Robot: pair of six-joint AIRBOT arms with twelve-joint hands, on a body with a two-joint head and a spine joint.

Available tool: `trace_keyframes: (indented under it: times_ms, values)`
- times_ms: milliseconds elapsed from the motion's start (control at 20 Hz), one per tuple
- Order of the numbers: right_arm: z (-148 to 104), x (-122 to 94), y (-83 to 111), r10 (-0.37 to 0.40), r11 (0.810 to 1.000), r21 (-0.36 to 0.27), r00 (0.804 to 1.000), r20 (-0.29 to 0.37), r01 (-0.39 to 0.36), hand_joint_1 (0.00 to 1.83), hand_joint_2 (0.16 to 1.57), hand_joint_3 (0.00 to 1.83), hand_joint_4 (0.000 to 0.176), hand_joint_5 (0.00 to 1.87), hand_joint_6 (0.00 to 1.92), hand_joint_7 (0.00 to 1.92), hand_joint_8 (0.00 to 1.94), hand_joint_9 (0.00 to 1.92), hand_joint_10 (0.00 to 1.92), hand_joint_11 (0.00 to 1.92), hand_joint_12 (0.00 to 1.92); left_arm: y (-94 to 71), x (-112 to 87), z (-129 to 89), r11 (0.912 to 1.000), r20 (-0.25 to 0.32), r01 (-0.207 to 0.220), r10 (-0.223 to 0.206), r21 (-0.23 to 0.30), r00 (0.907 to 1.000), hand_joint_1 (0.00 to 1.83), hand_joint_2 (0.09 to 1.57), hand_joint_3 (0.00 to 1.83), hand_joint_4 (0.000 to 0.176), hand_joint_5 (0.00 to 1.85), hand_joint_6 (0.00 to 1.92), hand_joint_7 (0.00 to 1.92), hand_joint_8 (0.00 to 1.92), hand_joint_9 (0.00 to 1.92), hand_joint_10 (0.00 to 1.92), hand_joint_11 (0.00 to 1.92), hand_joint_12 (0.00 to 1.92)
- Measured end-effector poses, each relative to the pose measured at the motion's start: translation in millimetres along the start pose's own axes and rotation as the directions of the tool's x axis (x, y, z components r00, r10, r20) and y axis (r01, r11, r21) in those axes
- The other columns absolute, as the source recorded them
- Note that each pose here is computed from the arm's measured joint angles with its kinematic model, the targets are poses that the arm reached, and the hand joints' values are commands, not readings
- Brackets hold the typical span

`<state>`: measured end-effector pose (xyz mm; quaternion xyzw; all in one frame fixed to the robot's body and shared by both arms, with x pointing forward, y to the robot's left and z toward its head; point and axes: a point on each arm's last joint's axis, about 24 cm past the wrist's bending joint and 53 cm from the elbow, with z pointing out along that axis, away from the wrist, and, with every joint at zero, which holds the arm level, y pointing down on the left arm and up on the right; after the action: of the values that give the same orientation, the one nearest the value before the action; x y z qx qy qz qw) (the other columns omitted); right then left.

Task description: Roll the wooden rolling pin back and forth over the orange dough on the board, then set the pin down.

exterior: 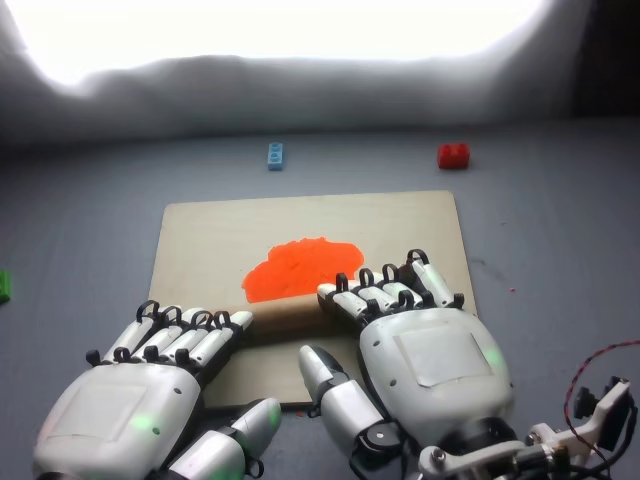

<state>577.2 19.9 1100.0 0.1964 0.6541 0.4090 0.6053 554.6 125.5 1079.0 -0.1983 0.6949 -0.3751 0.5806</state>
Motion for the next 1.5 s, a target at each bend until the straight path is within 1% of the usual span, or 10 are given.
trace_keyframes:
  times_ms: [200,1000,1150,1300,1400,1500]
  values:
    - [2,2,7.0,0.016,1.000,-0.018,1.000,-0.011,-0.016,0.00,1.50,0.00,0.000,0.57,0.01,0.53,0.00,0.49,0.00,0.00,1.06,-1.4,0.1,-2,1.0000,-0.008,0.003,-0.003,-0.001,1.0000,0.00,1.43,0.00,0.000,0.24,0.00,0.31,0.00,0.25,0.00,0.00,0.39]
    - [3,3,5.3,0.019,1.000,-0.013,1.000,-0.014,-0.019,0.00,1.50,0.00,0.000,0.59,0.01,0.55,0.01,0.50,0.01,0.00,1.05,-3.2,0.2,-2,0.9999,-0.010,0.016,-0.016,0.000,0.9998,0.00,1.44,0.00,0.000,0.23,0.00,0.31,0.00,0.25,0.00,0.00,0.39]
    - [1,4,-0.4,0.011,1.000,-0.004,1.000,-0.025,-0.012,0.00,1.50,0.00,0.000,0.59,0.01,0.55,0.01,0.50,0.01,0.00,1.05,-7.2,-1.5,2,0.9996,-0.005,0.028,-0.028,0.005,0.9996,0.00,1.44,0.00,0.000,0.23,0.00,0.31,0.00,0.25,0.00,0.00,0.38]
    - [-1,4,0.9,0.014,1.000,-0.004,1.000,-0.027,-0.014,0.00,1.50,0.00,0.000,0.59,0.01,0.55,0.01,0.50,0.01,0.00,1.05,-15.0,0.3,5,0.9990,-0.014,0.040,-0.040,0.021,0.9991,0.00,1.44,0.00,0.000,0.23,0.00,0.31,0.00,0.25,0.00,0.00,0.38]
    - [-1,4,1.0,0.014,1.000,-0.003,1.000,-0.027,-0.014,0.00,1.50,0.00,0.000,0.59,0.01,0.55,0.01,0.50,0.01,0.00,1.05,-17.1,-1.2,6,0.9989,-0.018,0.040,-0.039,0.025,0.9991,0.00,1.44,0.00,0.000,0.23,0.00,0.31,0.00,0.25,0.00,0.00,0.38]
    - [-1,4,1.1,0.011,1.000,-0.003,1.000,-0.028,-0.011,0.00,1.50,0.00,0.000,0.59,0.01,0.55,0.01,0.50,0.01,0.00,1.06,-16.8,-5.1,7,0.9991,-0.009,0.035,-0.035,0.025,0.9993,0.00,1.44,0.00,0.000,0.23,0.00,0.31,0.00,0.25,0.00,0.00,0.38]
